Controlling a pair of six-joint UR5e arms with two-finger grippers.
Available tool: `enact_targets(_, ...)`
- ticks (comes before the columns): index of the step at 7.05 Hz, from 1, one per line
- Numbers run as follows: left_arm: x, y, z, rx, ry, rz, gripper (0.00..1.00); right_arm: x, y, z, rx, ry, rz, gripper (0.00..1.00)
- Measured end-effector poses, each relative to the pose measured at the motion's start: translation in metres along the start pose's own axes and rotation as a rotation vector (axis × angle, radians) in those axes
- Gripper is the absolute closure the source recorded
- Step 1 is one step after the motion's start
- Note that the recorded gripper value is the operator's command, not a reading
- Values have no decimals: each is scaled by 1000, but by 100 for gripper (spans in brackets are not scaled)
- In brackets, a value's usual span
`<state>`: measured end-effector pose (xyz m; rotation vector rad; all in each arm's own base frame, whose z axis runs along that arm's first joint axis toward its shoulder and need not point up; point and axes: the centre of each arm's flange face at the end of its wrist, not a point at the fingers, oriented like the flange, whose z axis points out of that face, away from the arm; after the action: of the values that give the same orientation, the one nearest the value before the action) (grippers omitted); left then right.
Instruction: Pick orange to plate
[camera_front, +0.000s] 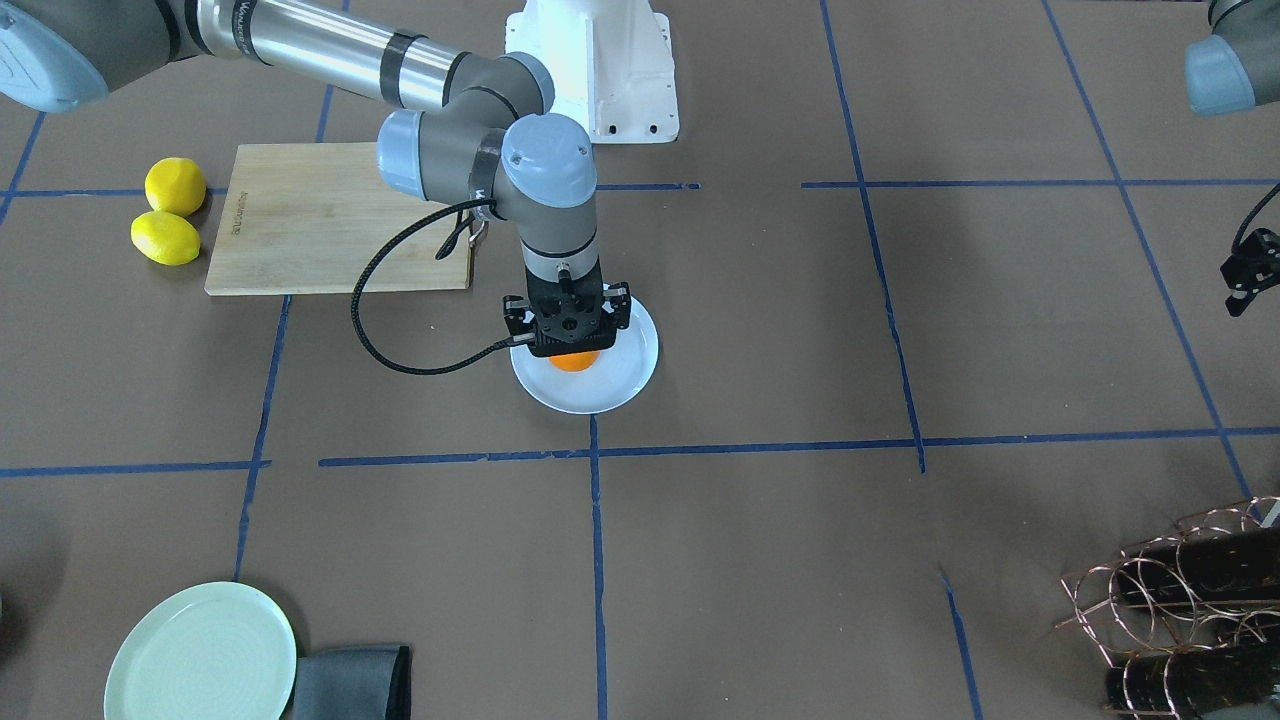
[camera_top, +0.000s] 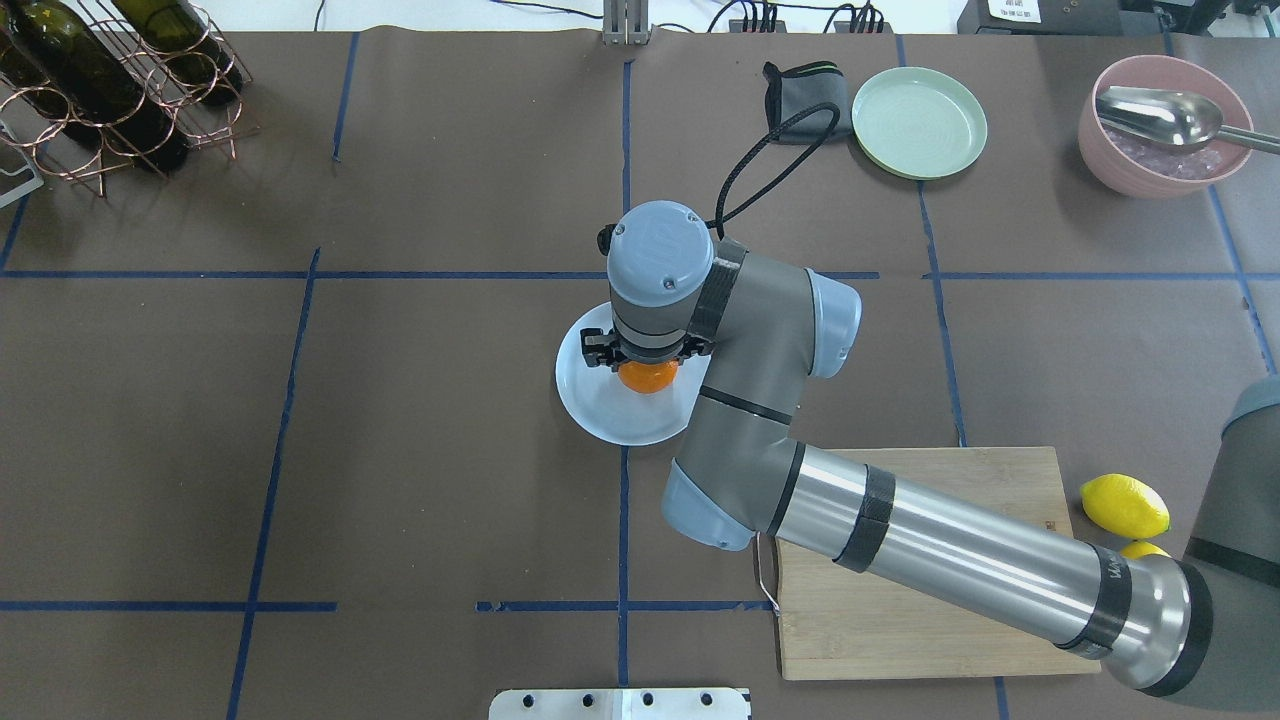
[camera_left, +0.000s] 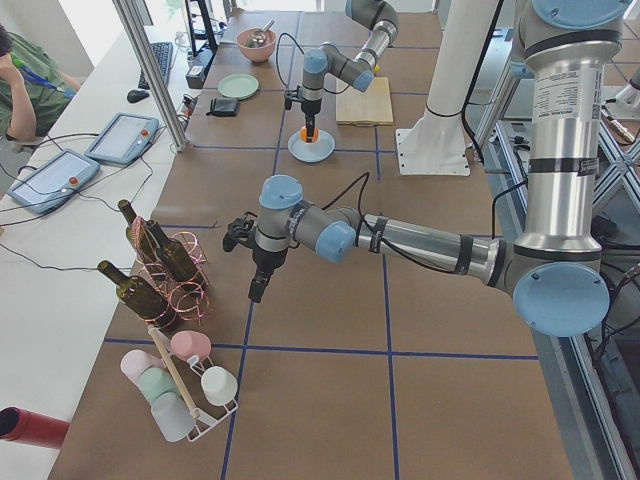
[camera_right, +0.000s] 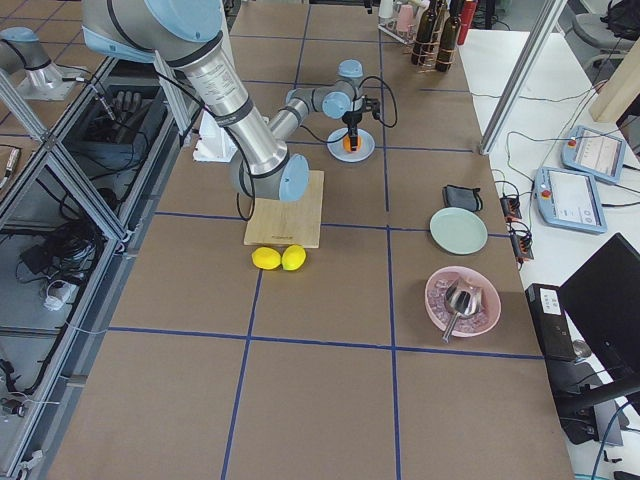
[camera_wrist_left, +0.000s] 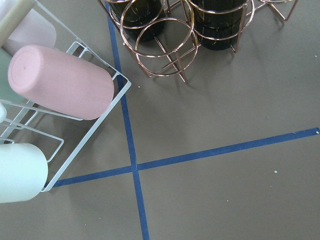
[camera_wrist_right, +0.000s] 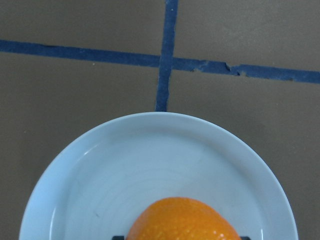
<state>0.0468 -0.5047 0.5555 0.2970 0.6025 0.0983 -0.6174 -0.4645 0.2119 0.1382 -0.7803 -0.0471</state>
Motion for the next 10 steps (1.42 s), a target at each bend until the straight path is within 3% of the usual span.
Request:
enact_targets(3,-3,1,0,0,-3,-6,0,-5,-6,-12,2,-19,7,0)
enact_targets(5,-7,3,-1,-4,1,-7,0,20,-27,-53,-20,-41,41,0)
enact_targets(7,-24,10,-8,-66,72,13,0,105,-39,-106,-34,-30,20,0)
enact_targets(10,-58,31,-14,-145,191,-36,0,289,-56,-151,-56,29,-129,0)
